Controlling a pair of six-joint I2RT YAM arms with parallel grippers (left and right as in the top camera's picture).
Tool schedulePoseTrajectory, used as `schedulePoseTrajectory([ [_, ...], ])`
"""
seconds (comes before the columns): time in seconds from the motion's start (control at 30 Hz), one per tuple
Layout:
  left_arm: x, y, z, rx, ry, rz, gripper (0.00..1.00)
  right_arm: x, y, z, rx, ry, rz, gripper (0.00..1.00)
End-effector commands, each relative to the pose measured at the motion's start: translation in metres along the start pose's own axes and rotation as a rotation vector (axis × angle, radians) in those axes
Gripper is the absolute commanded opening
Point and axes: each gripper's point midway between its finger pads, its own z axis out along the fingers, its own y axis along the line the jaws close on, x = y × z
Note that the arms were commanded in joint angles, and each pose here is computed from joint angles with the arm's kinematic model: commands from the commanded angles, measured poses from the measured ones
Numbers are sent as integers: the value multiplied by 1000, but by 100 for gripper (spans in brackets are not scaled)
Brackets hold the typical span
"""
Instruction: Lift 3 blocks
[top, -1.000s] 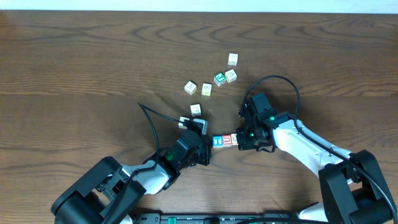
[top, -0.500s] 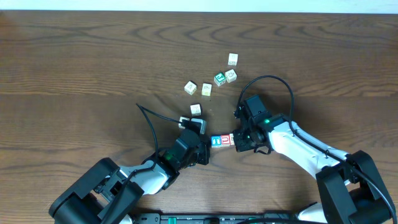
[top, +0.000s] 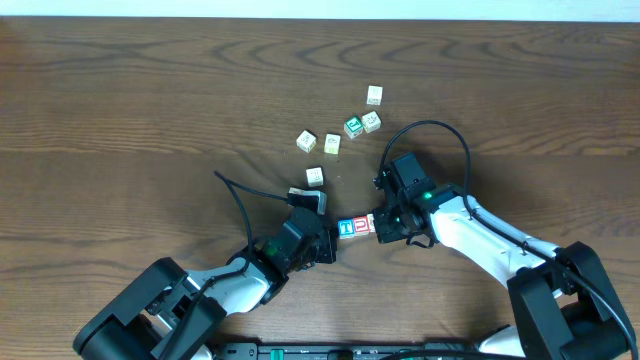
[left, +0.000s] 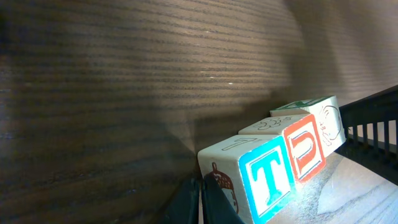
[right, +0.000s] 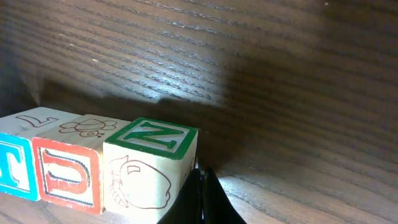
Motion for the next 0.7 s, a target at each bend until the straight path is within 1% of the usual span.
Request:
schedulePoseTrajectory([
  [0.0,2,-34,3,121,62,1,7,15,47,0,-199,59,-80,1],
  [0.13,3,-33,3,116,65,0,7,14,47,0,-201,57,-62,1],
  [0.37,3,-33,3,116,66,0,7,15,52,-1,-230,77,43,1],
  [0.67,3,-33,3,116,66,-1,7,16,59,-3,-266,87,57,1],
])
